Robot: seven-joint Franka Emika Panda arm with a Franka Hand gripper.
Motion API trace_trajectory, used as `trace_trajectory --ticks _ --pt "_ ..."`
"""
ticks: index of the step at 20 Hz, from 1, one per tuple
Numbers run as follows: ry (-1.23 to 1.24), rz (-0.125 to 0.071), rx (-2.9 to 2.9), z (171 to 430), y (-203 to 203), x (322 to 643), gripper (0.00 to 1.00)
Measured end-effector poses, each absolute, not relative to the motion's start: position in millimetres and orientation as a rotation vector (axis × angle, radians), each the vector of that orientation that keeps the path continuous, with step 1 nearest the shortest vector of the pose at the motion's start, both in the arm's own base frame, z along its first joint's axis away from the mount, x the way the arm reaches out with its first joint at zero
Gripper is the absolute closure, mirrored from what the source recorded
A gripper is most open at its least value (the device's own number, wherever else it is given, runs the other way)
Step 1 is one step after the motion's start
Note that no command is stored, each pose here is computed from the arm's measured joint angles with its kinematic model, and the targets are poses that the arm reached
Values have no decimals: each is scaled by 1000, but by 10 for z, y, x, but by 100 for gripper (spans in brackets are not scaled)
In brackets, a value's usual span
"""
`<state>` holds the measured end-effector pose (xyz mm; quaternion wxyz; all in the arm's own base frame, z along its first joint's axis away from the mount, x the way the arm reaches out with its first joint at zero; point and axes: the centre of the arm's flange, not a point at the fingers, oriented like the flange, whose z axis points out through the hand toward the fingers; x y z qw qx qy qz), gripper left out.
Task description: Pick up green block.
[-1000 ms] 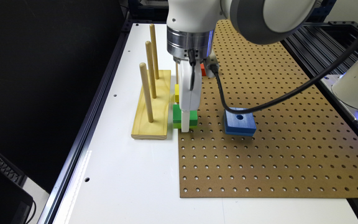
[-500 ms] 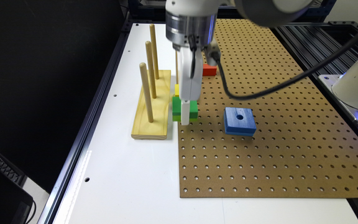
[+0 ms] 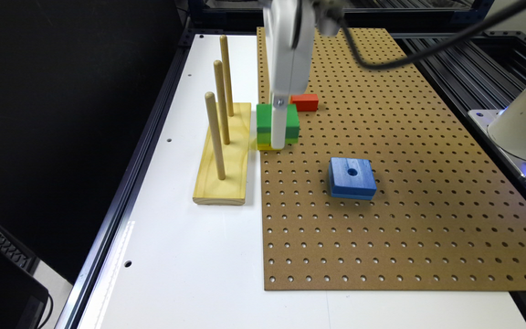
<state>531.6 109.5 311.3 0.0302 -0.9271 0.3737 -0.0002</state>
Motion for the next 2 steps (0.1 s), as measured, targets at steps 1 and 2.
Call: trace_trajectory --ticks 1,2 --pt "1152 0 -2858 3115 1095 5314 100" --pt "1153 1 -2858 3109 1094 5313 100"
